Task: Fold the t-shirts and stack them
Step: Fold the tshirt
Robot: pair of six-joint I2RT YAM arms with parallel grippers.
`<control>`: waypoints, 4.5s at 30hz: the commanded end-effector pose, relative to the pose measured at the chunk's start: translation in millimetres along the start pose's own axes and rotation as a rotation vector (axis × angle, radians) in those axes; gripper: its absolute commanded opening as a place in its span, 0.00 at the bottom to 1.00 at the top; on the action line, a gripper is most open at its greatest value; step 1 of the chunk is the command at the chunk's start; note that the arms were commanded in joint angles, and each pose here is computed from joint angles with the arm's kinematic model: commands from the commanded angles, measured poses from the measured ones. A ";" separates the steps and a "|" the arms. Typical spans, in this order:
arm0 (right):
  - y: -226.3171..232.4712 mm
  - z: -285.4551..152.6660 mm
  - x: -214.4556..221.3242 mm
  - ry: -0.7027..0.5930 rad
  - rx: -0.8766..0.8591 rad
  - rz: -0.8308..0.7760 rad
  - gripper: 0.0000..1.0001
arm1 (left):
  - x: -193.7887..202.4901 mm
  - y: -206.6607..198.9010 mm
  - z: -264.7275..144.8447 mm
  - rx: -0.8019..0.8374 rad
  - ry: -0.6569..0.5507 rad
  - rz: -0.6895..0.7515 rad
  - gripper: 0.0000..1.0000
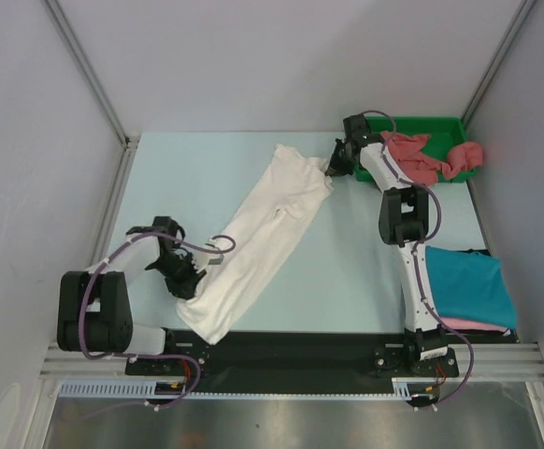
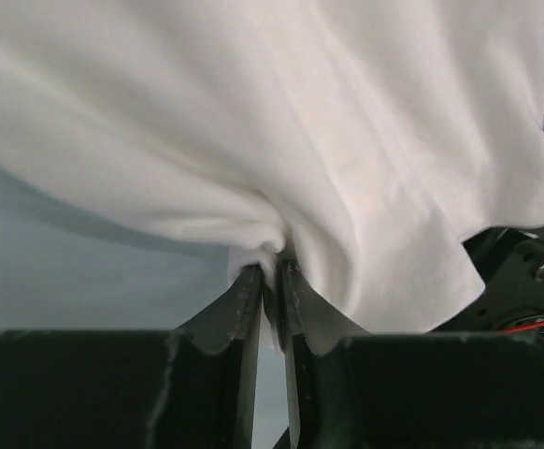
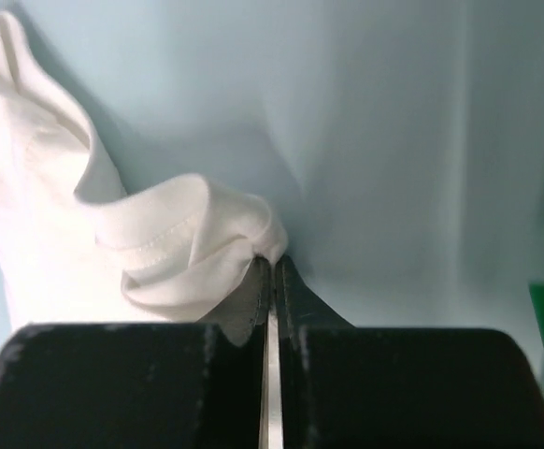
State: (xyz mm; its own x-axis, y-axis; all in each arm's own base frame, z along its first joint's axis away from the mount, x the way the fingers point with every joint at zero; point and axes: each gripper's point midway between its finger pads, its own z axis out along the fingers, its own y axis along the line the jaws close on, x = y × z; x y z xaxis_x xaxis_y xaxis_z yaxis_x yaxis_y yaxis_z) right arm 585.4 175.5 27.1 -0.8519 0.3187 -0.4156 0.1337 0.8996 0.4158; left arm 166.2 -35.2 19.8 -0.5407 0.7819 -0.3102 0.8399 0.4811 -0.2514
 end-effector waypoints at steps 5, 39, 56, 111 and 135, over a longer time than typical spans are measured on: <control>6.9 23.0 -43.8 -0.165 -0.040 0.105 0.00 | -48.1 -54.1 29.0 0.205 -0.039 0.132 0.22; 17.3 -37.5 -35.7 -0.276 -0.001 0.147 0.57 | -39.5 -54.2 -39.6 -0.249 -0.183 0.567 0.79; 30.0 48.3 -79.1 -0.353 -0.171 0.262 0.00 | -81.1 -63.1 -11.3 -0.202 -0.368 0.686 0.77; 49.6 -178.3 421.1 0.321 0.041 -0.089 0.51 | -60.4 -92.7 73.9 -0.058 -0.119 1.232 0.34; 10.6 -186.9 427.5 0.292 0.072 -0.116 0.00 | -41.4 -162.3 15.7 0.168 -0.262 1.288 0.43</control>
State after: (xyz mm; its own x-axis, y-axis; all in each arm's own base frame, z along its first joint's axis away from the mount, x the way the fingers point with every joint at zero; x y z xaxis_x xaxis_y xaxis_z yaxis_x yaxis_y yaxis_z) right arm 133.7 284.6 17.5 -0.9690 0.1500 -0.1964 0.0628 0.9182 0.3911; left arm 73.2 -150.0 34.6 0.6076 0.6105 -0.5081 0.7831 -0.5675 0.2546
